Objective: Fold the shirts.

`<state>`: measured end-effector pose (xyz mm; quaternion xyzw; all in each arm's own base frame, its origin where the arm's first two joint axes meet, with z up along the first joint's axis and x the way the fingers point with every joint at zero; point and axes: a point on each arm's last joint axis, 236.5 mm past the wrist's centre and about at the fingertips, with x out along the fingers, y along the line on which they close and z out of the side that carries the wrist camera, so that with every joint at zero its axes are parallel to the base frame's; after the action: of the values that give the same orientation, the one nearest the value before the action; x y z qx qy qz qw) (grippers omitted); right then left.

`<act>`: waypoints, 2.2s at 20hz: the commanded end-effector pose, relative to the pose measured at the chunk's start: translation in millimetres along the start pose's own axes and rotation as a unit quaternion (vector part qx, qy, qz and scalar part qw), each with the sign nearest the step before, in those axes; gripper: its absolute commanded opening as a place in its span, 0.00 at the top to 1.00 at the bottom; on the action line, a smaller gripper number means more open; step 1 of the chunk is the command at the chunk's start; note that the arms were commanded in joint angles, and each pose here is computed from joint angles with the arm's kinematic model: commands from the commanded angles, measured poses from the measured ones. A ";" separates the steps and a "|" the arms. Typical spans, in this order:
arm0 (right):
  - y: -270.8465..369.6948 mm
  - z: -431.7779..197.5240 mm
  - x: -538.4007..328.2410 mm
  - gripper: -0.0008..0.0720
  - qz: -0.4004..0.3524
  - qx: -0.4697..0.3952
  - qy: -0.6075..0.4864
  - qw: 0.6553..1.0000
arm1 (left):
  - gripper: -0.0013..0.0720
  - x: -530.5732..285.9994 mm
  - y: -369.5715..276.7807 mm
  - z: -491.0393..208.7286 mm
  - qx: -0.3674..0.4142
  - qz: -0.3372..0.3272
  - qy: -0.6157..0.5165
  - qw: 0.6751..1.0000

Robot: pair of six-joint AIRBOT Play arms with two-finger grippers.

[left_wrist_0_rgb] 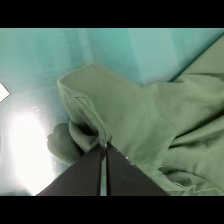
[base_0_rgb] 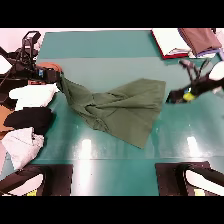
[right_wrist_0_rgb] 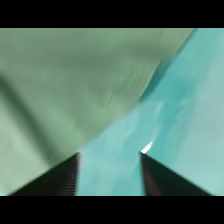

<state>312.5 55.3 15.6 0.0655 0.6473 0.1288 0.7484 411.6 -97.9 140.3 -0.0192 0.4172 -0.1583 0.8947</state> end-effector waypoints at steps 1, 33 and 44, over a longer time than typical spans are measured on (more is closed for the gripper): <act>26.0 -85.9 41.6 0.28 0.071 0.047 0.081 0.993 | 0.95 3.1 3.7 3.1 0.001 0.006 -0.008 1.000; 96.4 21.5 -332.8 0.97 0.020 -0.053 -0.489 0.871 | 0.95 -417.1 -96.0 131.5 0.094 0.003 -0.494 0.864; 85.9 27.3 -428.7 0.97 -0.061 -0.075 -0.505 0.858 | 0.95 -464.0 -122.7 113.8 0.106 -0.031 -0.517 0.849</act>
<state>264.6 23.6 455.0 0.0299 0.1504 0.0763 0.9852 159.5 -81.3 601.1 -0.0190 -0.1750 -0.1914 0.9656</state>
